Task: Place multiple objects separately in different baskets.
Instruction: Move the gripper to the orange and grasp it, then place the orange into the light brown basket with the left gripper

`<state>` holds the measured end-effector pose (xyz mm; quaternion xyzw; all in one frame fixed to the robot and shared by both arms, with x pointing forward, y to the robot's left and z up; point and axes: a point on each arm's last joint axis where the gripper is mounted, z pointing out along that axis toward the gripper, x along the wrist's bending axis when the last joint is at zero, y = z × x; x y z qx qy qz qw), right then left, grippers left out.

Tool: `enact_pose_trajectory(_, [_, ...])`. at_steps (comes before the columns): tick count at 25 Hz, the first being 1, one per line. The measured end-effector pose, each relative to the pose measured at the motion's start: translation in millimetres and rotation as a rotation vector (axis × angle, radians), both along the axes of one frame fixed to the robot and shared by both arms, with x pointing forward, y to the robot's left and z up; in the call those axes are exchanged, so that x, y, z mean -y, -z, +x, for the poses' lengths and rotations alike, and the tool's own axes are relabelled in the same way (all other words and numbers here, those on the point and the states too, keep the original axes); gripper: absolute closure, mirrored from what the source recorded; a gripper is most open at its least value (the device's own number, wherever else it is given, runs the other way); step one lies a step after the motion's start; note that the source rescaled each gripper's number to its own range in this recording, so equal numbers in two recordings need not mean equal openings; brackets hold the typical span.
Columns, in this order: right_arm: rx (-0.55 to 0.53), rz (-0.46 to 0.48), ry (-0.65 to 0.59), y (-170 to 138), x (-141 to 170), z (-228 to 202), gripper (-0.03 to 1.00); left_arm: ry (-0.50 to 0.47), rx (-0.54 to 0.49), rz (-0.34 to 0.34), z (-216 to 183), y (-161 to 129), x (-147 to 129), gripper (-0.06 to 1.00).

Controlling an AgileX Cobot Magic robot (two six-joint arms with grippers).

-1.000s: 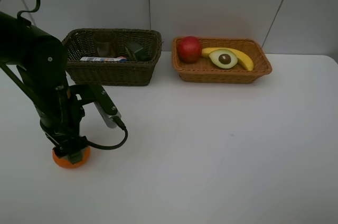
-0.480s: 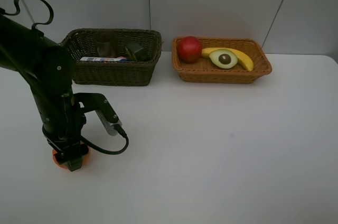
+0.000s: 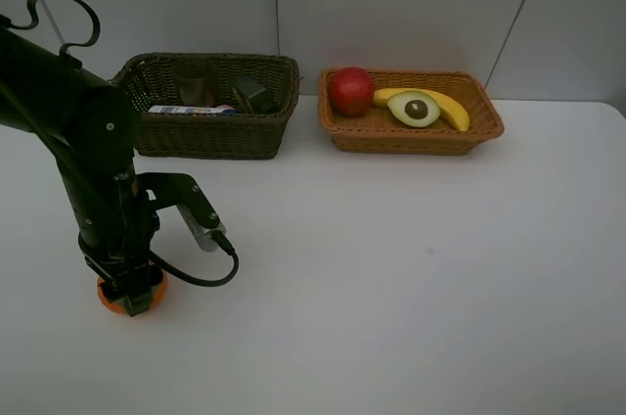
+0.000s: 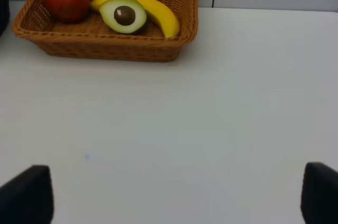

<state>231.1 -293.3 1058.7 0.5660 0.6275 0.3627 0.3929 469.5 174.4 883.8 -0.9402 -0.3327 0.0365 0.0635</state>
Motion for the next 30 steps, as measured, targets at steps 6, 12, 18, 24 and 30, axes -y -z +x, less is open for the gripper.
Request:
enact_pose_trajectory(6, [0.000,0.000,0.000,0,0,0,-0.02,-0.001,0.001,0.000,0,0,0,0.02])
enact_pose_trajectory(12, [0.000,0.000,0.000,0,0,0,-0.02,-0.001,0.000,0.000,0,0,0,0.02])
enact_pose_trajectory(18, [0.000,0.000,0.000,0,0,0,-0.02,-0.011,-0.033,0.021,4,-8,2,0.02])
enact_pose_trajectory(24, [0.000,0.000,0.000,0,0,0,-0.02,-0.041,-0.055,0.042,13,-23,7,0.02])
enact_pose_trajectory(30, [0.000,0.000,0.000,0,0,0,-0.02,-0.058,-0.085,0.064,30,-53,17,0.02])
